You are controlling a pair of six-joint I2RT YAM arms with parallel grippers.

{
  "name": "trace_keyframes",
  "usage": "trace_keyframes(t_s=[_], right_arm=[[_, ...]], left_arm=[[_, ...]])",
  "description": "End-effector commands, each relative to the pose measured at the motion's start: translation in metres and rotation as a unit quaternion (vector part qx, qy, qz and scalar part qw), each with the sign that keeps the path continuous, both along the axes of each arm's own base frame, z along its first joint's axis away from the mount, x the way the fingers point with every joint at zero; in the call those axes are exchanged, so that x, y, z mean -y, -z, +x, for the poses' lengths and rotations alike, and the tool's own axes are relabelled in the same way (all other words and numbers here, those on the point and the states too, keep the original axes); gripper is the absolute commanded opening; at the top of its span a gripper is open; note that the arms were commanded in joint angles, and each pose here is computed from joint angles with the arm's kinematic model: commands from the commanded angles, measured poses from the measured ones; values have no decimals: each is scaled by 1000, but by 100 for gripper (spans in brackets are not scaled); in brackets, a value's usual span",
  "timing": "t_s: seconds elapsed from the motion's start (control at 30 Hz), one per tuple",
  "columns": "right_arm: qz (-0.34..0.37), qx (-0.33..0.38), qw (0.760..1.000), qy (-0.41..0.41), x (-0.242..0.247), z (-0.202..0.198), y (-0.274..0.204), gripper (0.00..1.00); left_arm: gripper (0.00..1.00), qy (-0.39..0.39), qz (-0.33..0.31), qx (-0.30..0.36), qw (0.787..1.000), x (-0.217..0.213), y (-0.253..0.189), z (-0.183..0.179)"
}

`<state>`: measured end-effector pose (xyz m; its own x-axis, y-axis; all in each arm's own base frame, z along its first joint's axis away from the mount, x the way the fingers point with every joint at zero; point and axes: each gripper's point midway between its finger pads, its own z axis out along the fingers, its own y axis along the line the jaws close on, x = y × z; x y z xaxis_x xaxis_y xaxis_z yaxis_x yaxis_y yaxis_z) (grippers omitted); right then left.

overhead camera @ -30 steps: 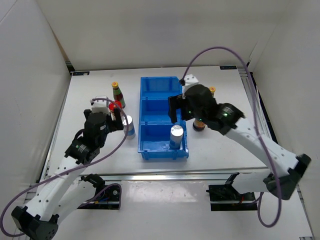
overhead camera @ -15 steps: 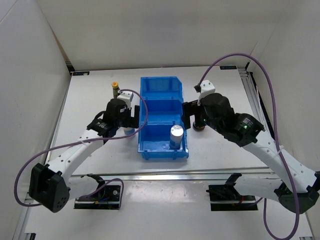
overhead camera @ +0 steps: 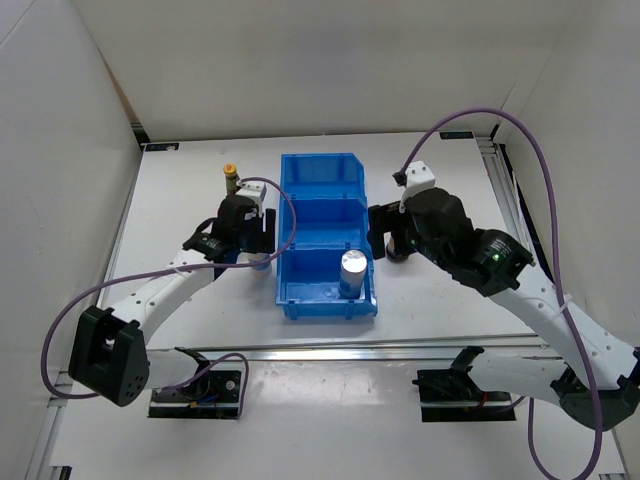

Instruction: Organize the condiment bottles

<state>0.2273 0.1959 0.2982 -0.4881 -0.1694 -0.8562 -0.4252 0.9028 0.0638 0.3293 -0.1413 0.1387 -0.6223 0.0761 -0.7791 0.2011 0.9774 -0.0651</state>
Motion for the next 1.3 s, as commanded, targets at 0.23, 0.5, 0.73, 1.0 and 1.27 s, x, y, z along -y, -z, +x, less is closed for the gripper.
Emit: trace_keyframes(t_s=[0.23,0.5,0.73,1.0,1.27], right_arm=[[-12,13,1000,16,5,8,-5,100],[-17,12,1000,19,8,8,-4,100],[-25,13,999,32,13,11,-1,100],[-14,13,998,56,23,16,-3,100],[-14,8,998,69,30,17,-1,100]], left_arm=[[42,-9,-25,50,998,2,-61,10],[31,-4,-43,174,984,-6,-194,11],[15,65,-115,200,971,24,-268,-14],[11,128,-194,155,960,69,-261,-63],[11,131,-190,82,970,82,-193,-88]])
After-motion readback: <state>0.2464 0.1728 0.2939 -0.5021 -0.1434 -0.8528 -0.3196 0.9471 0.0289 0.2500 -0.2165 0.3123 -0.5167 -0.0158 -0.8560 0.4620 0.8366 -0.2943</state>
